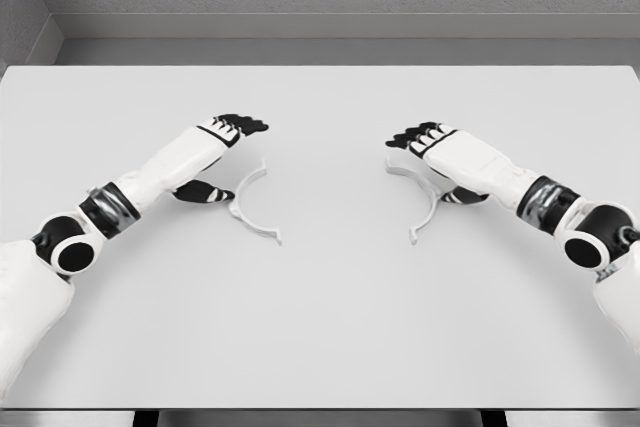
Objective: Assemble PVC drainage pipe clamps
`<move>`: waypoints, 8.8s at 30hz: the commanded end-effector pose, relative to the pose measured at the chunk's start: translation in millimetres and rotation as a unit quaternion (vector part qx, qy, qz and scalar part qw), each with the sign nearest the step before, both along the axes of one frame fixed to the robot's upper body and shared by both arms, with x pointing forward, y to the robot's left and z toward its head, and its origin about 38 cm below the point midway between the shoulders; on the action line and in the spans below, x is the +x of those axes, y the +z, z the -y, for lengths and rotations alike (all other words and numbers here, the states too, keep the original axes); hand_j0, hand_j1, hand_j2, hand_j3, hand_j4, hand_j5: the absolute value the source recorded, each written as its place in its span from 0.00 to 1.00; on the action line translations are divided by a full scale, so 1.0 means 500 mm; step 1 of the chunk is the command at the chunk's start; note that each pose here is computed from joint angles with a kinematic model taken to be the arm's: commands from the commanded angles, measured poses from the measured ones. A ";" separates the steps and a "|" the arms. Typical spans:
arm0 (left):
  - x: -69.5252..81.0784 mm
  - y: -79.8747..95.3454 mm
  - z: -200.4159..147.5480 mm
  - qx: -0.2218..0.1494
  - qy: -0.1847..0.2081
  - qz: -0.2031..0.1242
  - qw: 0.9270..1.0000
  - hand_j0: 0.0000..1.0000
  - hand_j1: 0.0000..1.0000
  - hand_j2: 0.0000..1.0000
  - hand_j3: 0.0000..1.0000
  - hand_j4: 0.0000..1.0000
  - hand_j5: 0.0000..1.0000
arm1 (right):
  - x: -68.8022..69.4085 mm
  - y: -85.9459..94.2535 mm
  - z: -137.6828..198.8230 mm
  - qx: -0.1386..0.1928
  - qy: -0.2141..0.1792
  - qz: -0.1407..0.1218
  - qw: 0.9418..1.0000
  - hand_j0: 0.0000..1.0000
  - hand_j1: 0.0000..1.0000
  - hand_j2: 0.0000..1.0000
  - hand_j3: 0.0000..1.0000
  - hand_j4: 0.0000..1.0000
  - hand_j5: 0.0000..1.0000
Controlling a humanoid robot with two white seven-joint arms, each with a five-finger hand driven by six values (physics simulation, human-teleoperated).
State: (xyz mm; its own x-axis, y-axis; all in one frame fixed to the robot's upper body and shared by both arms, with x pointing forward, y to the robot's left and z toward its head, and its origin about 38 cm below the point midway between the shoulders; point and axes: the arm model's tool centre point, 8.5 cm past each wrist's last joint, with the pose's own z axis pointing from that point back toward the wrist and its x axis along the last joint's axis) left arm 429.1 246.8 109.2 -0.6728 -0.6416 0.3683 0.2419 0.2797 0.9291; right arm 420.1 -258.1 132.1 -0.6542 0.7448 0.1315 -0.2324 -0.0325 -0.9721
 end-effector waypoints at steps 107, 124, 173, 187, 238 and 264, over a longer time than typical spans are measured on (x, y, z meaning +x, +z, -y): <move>-0.008 -0.002 0.062 -0.054 -0.011 -0.002 0.998 1.00 1.00 1.00 1.00 1.00 1.00 | 0.135 0.014 -0.182 -0.011 -0.009 -0.006 1.000 1.00 1.00 1.00 1.00 1.00 1.00; 0.022 0.010 0.016 -0.032 0.009 0.001 0.999 1.00 1.00 1.00 1.00 1.00 1.00 | 0.134 -0.012 -0.230 -0.020 0.006 -0.019 1.000 1.00 1.00 1.00 1.00 1.00 1.00; -0.076 0.002 0.072 -0.024 -0.068 0.000 0.997 1.00 1.00 1.00 1.00 1.00 1.00 | -0.101 0.215 0.150 0.149 0.073 0.016 0.986 1.00 1.00 1.00 1.00 1.00 1.00; -0.069 0.005 0.079 -0.026 -0.069 0.002 0.997 1.00 1.00 1.00 1.00 1.00 1.00 | -0.099 0.211 0.149 0.153 0.072 0.015 0.985 1.00 1.00 1.00 1.00 1.00 1.00; -0.027 0.049 0.074 -0.030 -0.064 0.023 0.997 1.00 1.00 1.00 1.00 1.00 1.00 | -0.088 0.212 0.120 0.160 0.080 0.031 0.983 1.00 1.00 1.00 1.00 1.00 1.00; -0.047 0.008 0.075 -0.028 -0.064 -0.004 0.998 1.00 1.00 1.00 1.00 1.00 1.00 | -0.088 0.211 0.121 0.159 0.080 0.030 0.984 1.00 1.00 1.00 1.00 1.00 1.00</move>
